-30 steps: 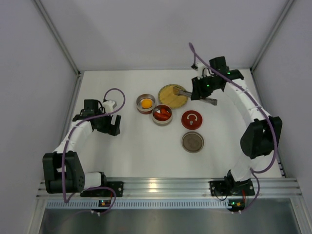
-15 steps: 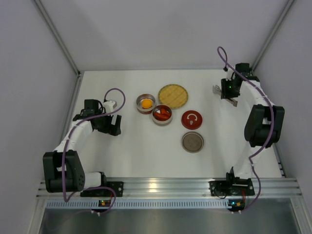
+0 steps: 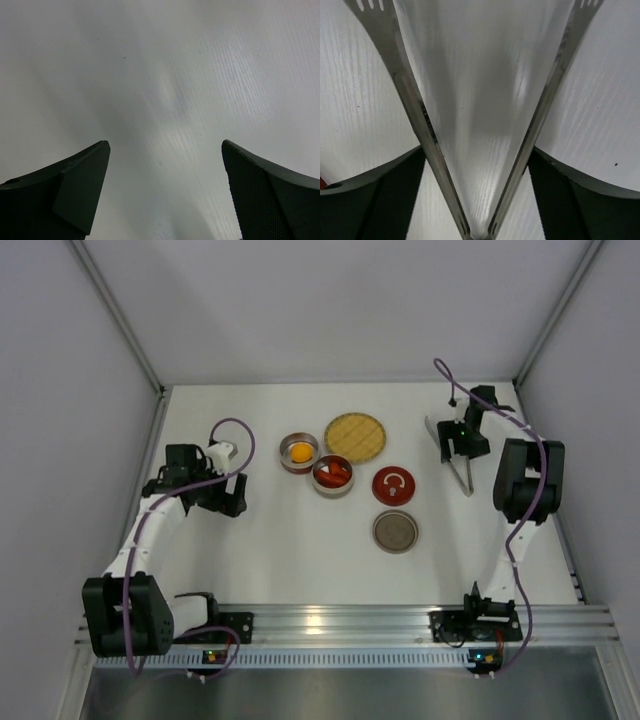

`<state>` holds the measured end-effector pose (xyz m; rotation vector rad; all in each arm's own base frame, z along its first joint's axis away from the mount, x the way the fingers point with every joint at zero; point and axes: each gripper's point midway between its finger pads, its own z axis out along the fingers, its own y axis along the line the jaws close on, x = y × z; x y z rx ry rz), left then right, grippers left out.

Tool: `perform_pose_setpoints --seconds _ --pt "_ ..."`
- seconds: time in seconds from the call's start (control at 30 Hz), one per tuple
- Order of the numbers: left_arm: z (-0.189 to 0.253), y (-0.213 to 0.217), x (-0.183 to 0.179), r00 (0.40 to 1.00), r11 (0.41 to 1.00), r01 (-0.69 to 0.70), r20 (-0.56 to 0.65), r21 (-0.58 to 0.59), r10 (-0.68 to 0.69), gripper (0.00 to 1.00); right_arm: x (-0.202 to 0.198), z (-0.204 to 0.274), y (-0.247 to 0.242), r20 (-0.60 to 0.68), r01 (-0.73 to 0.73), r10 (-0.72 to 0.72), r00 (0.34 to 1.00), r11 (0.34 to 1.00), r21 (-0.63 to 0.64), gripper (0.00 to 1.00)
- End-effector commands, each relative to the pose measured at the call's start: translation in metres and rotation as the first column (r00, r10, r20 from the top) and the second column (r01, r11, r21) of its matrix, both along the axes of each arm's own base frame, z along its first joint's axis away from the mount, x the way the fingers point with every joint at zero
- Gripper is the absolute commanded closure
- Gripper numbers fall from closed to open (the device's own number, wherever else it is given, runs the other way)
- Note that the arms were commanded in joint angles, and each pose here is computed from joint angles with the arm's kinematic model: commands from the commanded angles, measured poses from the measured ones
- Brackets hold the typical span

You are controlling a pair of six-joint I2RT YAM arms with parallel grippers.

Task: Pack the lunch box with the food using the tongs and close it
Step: Place the clamp at the center of the board, then pick up the box lid from the center of the board.

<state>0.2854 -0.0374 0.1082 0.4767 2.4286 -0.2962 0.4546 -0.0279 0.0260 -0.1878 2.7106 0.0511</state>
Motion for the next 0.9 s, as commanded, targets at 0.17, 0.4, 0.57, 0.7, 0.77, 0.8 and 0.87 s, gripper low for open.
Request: perform_pose_setpoints --seconds 0.17,0.4,0.57,0.7,0.77,0.8,0.87 --pt "0.028 -0.007 -0.001 0.995 0.997 0.071 0.07 -0.008 -0.07 0.02 -0.01 0.066 0.02 0.106 -0.101 0.093 0.99 0.992 0.077 0.01" --pt "0.049 -0.022 -0.016 0.973 0.98 0.196 0.129 -0.031 -0.191 0.02 -0.057 0.152 0.055 0.314 -0.49 0.452 0.835 0.87 0.05 0.01" --pt "0.058 -0.033 -0.033 0.948 0.953 0.298 0.129 -0.054 -0.29 0.02 -0.13 0.176 0.087 0.355 -0.785 0.731 0.582 0.619 0.012 0.03" --pt "0.061 -0.04 -0.039 0.933 0.936 0.343 0.137 -0.076 -0.331 0.02 -0.186 0.156 0.105 0.328 -0.936 0.892 0.311 0.348 -0.06 0.14" --pt "0.061 -0.041 -0.039 0.932 0.934 0.346 0.139 -0.083 -0.333 0.02 -0.209 0.139 0.12 0.283 -0.966 0.938 0.202 0.239 -0.102 0.24" --pt "0.061 -0.042 -0.039 0.934 0.936 0.341 0.139 -0.089 -0.328 0.02 -0.214 0.133 0.124 0.267 -0.971 0.95 0.165 0.204 -0.126 0.29" --pt "0.061 -0.042 -0.038 0.936 0.937 0.336 0.141 -0.095 -0.321 0.02 -0.22 0.126 0.13 0.216 -0.966 0.973 0.085 0.133 -0.222 0.44"
